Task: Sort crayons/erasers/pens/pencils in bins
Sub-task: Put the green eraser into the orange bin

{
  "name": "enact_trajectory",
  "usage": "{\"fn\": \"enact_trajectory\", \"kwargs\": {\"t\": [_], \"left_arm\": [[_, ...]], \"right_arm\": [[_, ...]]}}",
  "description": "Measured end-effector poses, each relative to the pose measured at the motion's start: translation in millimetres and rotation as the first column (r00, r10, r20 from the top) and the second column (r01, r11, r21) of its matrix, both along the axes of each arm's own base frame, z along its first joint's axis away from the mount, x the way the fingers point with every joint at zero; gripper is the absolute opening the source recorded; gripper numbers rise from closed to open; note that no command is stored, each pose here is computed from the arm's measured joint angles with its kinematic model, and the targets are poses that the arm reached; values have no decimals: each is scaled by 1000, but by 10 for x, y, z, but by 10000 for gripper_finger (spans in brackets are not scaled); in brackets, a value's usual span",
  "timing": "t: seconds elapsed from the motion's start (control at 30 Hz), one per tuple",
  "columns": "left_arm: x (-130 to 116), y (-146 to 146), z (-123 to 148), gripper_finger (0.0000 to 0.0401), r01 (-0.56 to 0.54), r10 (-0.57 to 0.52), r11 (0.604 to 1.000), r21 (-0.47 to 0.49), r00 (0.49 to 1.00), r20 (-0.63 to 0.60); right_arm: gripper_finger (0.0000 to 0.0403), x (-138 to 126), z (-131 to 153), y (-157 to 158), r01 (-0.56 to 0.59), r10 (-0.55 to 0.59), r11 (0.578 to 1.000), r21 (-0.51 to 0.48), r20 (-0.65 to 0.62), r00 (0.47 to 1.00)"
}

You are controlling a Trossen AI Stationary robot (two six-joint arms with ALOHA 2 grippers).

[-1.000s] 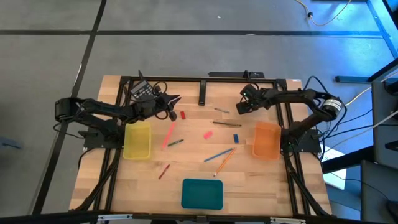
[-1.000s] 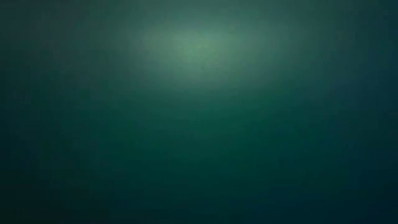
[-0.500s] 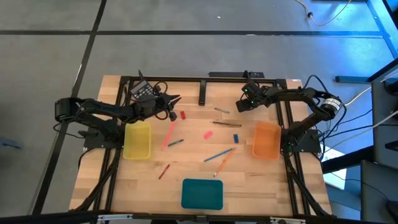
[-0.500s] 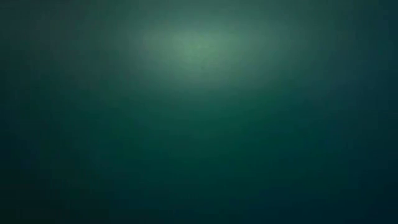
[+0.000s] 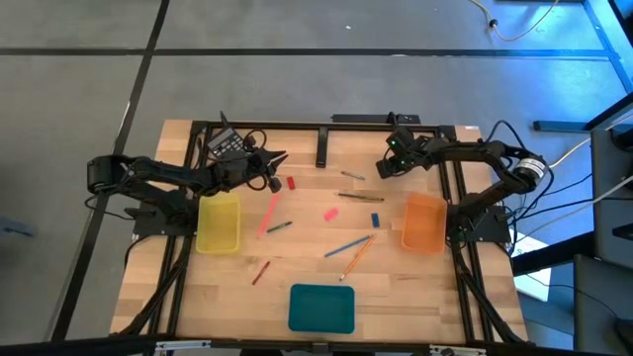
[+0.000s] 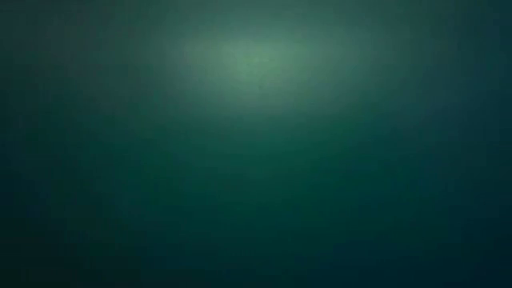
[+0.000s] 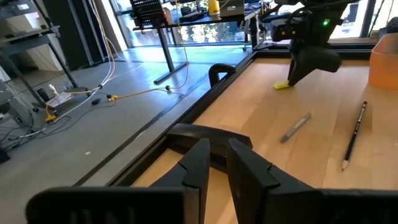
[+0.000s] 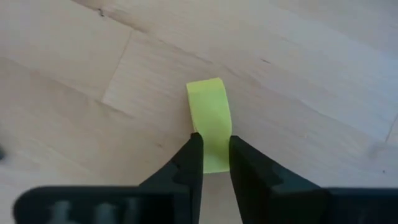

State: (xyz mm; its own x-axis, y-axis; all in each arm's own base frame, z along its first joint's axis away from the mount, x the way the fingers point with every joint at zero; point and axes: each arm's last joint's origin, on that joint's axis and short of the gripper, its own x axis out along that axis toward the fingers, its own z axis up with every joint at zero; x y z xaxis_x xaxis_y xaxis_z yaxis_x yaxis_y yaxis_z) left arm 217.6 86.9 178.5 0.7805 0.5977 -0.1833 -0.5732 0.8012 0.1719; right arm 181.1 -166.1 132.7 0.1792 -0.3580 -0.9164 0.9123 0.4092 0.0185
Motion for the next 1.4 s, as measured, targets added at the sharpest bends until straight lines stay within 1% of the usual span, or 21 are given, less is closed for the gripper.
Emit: {"fn": "enact_trajectory", "kwargs": {"t": [0.07, 0.13, 0.27, 0.43, 0.6, 0.7, 0.87, 1.0, 1.23, 1.4], "left_arm": [[0, 0, -1, 45, 0, 0, 1000, 0, 1000, 0], [0, -2, -1, 45, 1, -1, 1000, -1, 1000, 0], [0, -2, -1, 48, 0, 0, 1000, -1, 1000, 0], [0, -2, -1, 45, 1, -1, 1000, -1, 1000, 0], [-2, -5, -15, 46, 9, -9, 1000, -8, 1000, -12], [-3, -5, -18, 47, 8, -9, 1000, -10, 1000, -15], [-3, -5, -18, 42, 8, -9, 1000, -10, 1000, -15], [-3, -5, -18, 41, 8, -8, 1000, -13, 1000, -13], [-3, -5, -19, 41, 7, -7, 1000, -16, 1000, -11], [-2, -7, -19, 41, 8, -8, 1000, -17, 1000, -11]], "right_arm": [[75, 5, 8, 3, -15, 15, 1000, 2, -1, 1000], [75, 15, 34, 1, -25, 25, 999, 25, -1, 1000], [75, 66, 165, -30, -41, 41, 998, 55, -13, 999], [75, 187, 390, -7, -103, 108, 991, 82, -60, 992], [76, 353, 628, 52, -166, 171, 983, 77, -59, 984], [76, 420, 734, 133, -199, 206, 975, 98, -79, 975], [76, 449, 852, 403, -217, 243, 961, 170, -149, 958], [76, 403, 960, 656, -196, 223, 969, 151, -193, 955], [76, 220, 1172, 1123, -140, 179, 973, 182, -215, 960], [76, 61, 1269, 1385, -90, 148, 969, 231, -247, 957]]}}
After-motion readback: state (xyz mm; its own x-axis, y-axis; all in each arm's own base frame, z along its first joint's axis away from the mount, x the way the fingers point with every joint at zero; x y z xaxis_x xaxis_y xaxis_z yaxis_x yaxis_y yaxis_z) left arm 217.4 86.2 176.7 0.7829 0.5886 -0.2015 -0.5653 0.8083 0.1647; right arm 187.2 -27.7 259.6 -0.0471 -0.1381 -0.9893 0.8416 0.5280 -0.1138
